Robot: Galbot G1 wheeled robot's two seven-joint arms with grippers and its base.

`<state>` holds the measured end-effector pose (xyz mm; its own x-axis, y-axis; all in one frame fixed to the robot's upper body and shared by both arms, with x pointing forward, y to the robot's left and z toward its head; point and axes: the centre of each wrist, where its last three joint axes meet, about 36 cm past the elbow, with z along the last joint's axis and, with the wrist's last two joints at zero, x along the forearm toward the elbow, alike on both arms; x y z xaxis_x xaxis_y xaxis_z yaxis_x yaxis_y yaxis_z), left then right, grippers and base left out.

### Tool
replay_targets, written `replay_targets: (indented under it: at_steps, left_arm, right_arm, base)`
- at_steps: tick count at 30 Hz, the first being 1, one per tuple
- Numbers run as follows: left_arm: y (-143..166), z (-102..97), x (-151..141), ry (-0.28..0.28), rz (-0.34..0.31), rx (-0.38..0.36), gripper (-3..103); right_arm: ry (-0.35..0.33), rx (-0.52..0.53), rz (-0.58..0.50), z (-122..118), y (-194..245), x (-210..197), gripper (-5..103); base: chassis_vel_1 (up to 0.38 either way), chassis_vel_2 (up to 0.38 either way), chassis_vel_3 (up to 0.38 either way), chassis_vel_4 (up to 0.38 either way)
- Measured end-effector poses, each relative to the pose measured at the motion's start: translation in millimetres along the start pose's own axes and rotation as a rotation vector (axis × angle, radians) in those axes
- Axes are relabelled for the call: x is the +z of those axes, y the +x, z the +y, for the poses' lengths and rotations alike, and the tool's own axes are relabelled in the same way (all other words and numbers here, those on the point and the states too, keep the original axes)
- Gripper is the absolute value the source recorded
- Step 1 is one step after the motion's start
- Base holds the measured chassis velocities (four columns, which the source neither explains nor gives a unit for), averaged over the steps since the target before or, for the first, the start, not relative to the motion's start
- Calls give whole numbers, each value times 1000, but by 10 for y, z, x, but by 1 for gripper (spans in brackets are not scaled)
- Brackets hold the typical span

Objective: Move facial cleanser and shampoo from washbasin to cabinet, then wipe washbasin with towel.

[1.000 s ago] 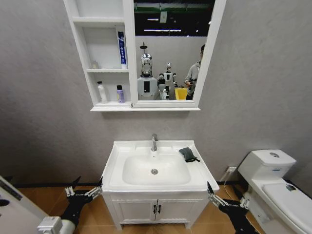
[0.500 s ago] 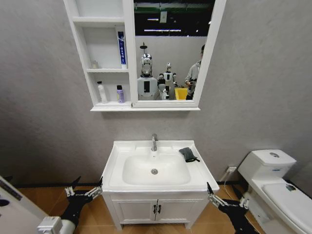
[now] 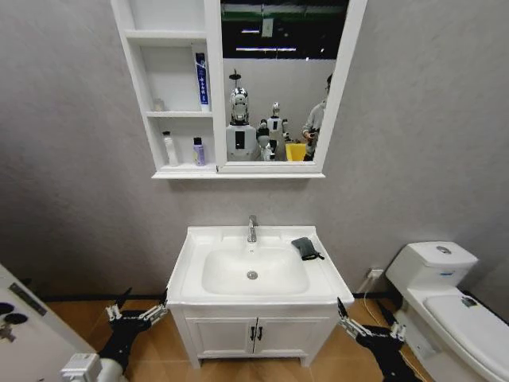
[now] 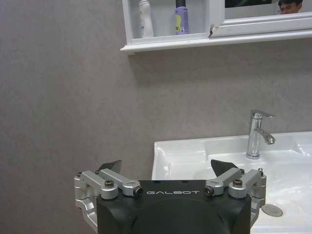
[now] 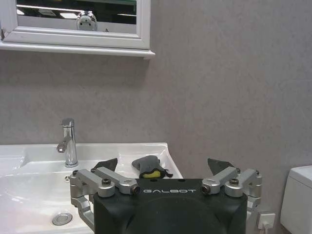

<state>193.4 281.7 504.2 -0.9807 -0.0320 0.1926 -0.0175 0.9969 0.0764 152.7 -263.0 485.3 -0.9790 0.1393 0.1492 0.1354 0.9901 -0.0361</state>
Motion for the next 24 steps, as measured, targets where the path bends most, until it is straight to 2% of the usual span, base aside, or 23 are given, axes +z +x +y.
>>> replay_targets:
  at_steps: [12, 24]
  left_arm:
    - [0, 0, 0, 0, 0, 0, 100]
    - [0, 0, 0, 0, 0, 0, 100]
  right_arm:
    - [0, -1, 0, 0, -1, 2, 100]
    - [-1, -1, 0, 0, -1, 3, 100]
  base:
    - [279, -275, -254, 272]
    - [367, -362, -366, 364]
